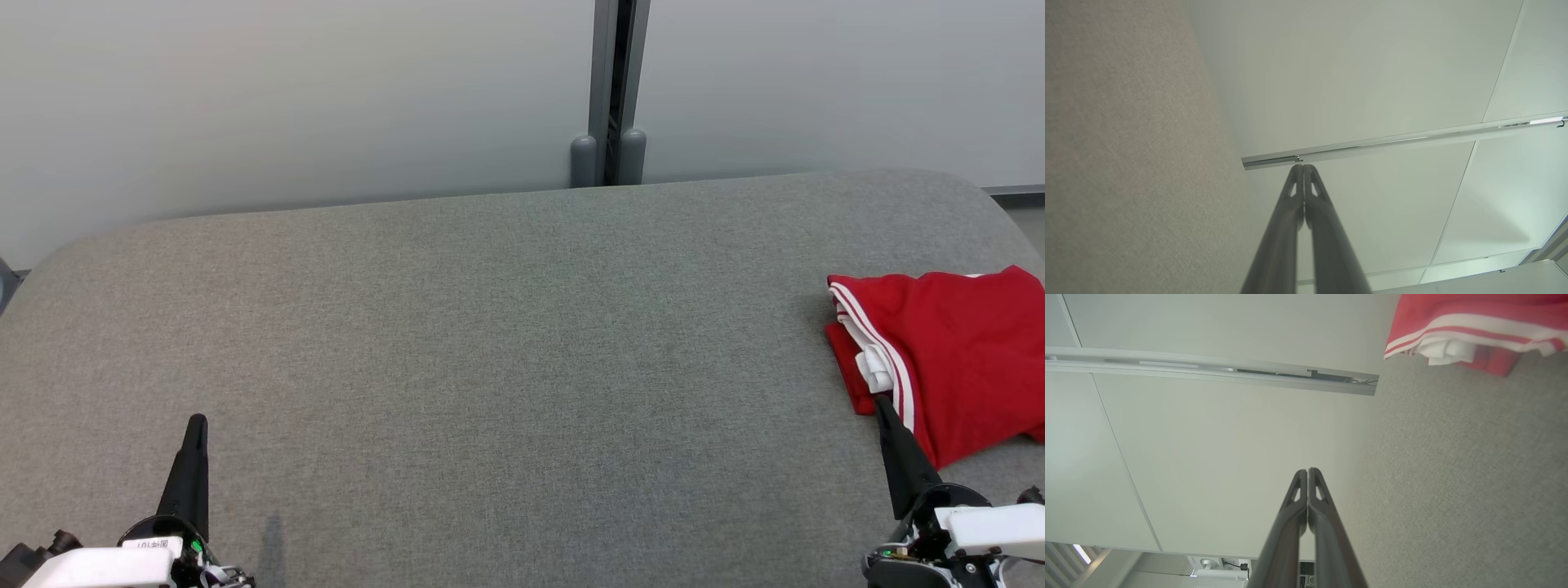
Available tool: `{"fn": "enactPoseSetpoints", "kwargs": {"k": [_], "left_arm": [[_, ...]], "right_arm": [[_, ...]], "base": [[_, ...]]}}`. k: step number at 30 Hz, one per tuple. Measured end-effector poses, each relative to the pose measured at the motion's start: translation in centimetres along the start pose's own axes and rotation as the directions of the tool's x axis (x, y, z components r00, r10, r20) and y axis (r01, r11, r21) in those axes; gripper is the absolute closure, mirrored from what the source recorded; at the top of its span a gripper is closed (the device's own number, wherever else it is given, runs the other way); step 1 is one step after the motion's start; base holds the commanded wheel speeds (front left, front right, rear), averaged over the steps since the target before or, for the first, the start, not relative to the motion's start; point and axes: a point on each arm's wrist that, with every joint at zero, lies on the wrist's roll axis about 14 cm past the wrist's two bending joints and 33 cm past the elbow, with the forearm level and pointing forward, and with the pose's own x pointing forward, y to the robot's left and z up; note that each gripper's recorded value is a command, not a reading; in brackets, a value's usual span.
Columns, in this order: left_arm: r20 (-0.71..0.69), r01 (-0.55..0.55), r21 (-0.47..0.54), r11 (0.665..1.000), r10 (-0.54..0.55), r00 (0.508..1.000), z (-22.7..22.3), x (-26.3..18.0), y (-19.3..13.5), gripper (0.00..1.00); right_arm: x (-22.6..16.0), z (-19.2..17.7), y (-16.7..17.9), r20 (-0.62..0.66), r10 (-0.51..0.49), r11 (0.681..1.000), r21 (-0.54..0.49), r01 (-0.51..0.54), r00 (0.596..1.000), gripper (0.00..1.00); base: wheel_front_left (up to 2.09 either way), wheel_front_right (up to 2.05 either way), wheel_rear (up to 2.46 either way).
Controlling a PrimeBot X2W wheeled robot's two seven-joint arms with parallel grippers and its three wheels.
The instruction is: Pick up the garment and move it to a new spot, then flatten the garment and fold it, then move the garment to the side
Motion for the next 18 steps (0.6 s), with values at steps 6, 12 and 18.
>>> {"fn": "enactPoseSetpoints", "kwargs": {"k": [6,12,18], "left_arm": [[0.008,0.017,-0.042,0.999,-0.017,1.0,0.16,0.18,-0.3,1.0],[0.014,0.025,-0.063,0.998,-0.024,1.0,0.29,0.2,-0.38,1.0],[0.015,0.025,-0.064,0.998,-0.024,1.0,0.3,0.2,-0.37,1.0]], "right_arm": [[0.07,0.06,-0.05,0.003,0.0,0.999,0.036,0.0,1.0,1.0],[0.17,0.13,-0.04,0.007,0.001,0.998,0.062,-0.001,1.0,1.0],[0.17,0.16,-0.04,0.008,0.001,0.998,0.063,-0.001,1.0,1.0]], "base": [[0.0,0.0,0.0],[0.0,0.0,0.0],[0.0,0.0,0.0]]}}
